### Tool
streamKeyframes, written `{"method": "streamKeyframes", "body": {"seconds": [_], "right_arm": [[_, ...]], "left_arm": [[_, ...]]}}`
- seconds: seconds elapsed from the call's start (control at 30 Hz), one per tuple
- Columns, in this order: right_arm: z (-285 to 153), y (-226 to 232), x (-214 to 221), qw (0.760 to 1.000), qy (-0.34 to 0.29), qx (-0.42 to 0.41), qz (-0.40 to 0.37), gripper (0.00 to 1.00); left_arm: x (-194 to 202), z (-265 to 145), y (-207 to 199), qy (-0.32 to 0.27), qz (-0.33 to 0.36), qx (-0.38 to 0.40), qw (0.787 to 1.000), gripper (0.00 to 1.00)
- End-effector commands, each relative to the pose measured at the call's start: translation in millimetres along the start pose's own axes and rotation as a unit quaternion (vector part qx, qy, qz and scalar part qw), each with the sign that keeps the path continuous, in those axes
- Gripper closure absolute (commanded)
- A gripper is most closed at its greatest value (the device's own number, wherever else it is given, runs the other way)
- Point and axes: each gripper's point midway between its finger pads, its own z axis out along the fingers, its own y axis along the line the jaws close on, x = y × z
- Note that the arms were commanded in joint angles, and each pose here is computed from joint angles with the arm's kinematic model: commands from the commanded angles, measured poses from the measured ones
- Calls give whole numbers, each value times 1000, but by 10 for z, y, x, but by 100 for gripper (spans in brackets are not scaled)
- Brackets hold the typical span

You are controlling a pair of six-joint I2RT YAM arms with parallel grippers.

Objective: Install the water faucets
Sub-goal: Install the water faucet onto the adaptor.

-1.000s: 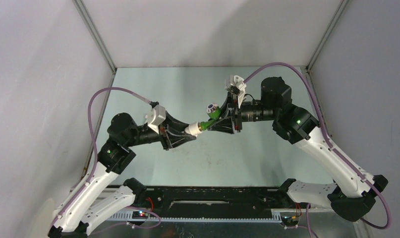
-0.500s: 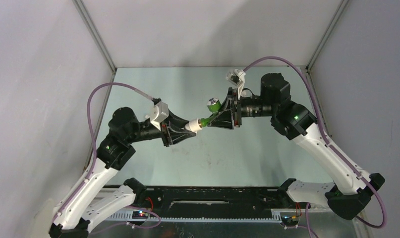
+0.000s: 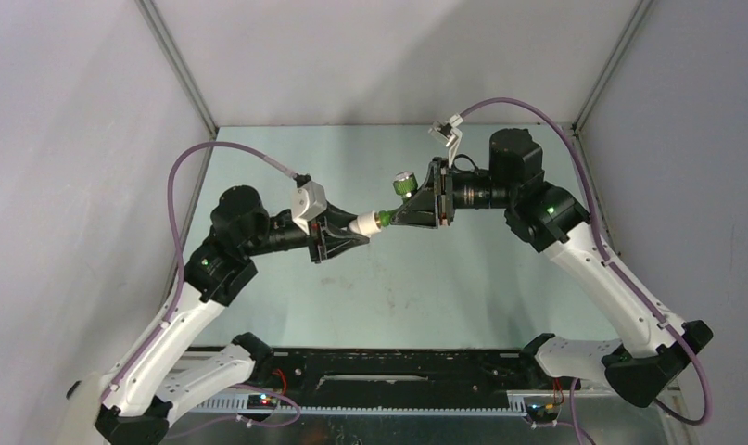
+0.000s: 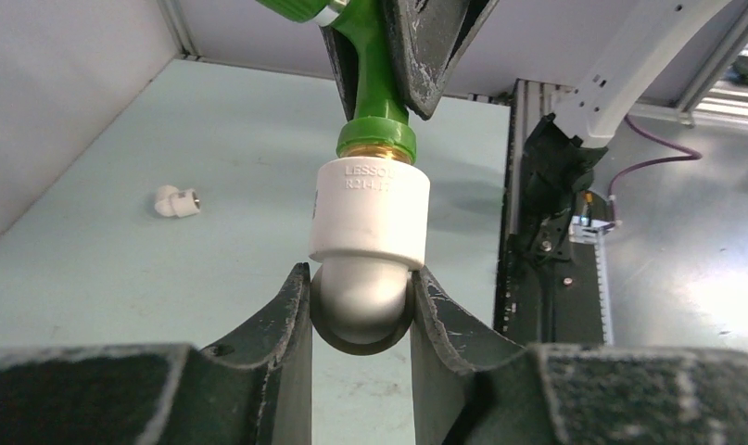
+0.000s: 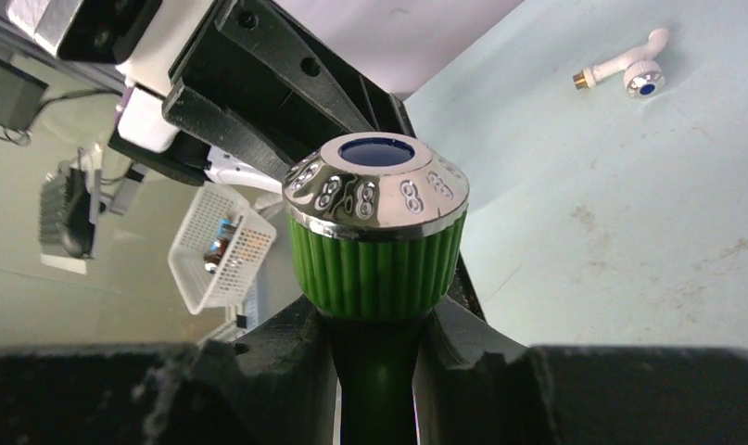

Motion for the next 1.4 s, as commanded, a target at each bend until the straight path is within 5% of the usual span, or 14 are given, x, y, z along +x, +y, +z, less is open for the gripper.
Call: {"method": "streamKeyframes", "body": {"seconds": [0.0,0.87,1.37], "right_arm": [[43,21,-62,998,2,-16,55,100],[133,-95,39,955,5,-31,295,100],[202,-406,121,911,-8,-25,411,100]], "left_arm": [[-418,-20,45,-41,94,-6,995,100],[-427,-38,539,46,235,-86,967,100],[-304,-58,669,134,387,-115,905,100]]}}
